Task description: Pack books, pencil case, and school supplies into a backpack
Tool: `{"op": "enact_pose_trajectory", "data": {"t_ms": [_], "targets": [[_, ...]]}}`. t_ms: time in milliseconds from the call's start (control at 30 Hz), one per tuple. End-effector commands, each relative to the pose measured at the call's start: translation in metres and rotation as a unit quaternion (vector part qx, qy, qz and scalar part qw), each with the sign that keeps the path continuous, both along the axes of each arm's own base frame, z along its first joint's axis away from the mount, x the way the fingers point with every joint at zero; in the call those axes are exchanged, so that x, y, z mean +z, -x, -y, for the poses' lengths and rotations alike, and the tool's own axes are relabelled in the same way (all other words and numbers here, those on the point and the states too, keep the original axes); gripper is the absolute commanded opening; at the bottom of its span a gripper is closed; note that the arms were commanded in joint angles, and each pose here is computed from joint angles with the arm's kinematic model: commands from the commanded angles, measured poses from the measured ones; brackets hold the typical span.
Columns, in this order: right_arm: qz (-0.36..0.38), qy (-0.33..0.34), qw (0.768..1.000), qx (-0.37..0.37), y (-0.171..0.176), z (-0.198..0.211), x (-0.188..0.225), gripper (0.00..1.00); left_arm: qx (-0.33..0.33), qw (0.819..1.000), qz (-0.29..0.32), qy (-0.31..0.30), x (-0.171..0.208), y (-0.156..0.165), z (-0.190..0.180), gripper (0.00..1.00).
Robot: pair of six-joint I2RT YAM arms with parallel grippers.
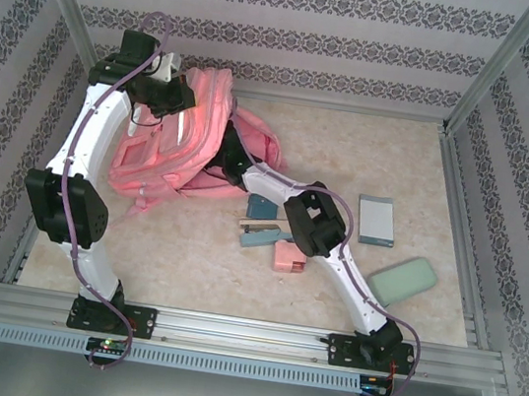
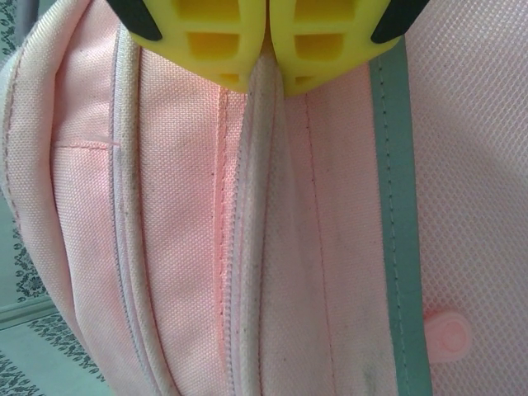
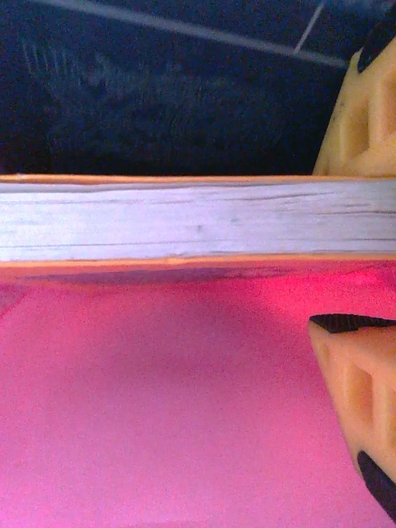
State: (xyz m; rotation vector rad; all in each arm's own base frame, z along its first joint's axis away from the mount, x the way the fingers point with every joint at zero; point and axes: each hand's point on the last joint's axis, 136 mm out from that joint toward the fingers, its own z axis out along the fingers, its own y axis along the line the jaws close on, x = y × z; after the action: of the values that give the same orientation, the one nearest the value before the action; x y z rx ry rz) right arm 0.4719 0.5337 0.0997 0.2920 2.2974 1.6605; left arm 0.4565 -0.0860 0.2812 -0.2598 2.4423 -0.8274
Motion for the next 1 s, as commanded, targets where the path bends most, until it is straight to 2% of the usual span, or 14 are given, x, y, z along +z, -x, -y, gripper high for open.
{"op": "enact_pose_trajectory", "data": {"t_ms": [0,300,467,600,767,900,967], "targets": [[0.029,0.024,0.999,-0.007,-0.005,0.027,0.029,0.42,-0.022,0.997,0.071,0.016,0.03,-0.014,0.006,0.0],[0.03,0.064,0.997,-0.02,0.006,0.077,0.037,0.44,-0.022,0.997,0.066,0.01,0.023,-0.018,0.005,0.0],[0.034,0.099,0.993,-0.046,0.013,0.13,0.041,0.43,-0.02,0.998,0.062,0.01,0.014,-0.02,0.004,0.0],[0.036,0.141,0.987,-0.072,0.024,0.188,0.045,0.41,-0.02,0.998,0.057,0.01,0.005,-0.019,0.004,0.0],[0.02,0.197,0.972,-0.128,0.04,0.281,0.042,0.42,-0.019,0.998,0.055,0.011,-0.005,-0.018,0.004,0.0],[-0.017,0.286,0.943,-0.166,0.061,0.357,0.023,0.41,-0.021,0.998,0.053,0.01,-0.011,-0.016,0.004,0.0],[-0.051,0.337,0.921,-0.188,0.076,0.398,0.01,0.39,-0.023,0.998,0.051,0.008,-0.015,-0.016,0.004,0.0]]}}
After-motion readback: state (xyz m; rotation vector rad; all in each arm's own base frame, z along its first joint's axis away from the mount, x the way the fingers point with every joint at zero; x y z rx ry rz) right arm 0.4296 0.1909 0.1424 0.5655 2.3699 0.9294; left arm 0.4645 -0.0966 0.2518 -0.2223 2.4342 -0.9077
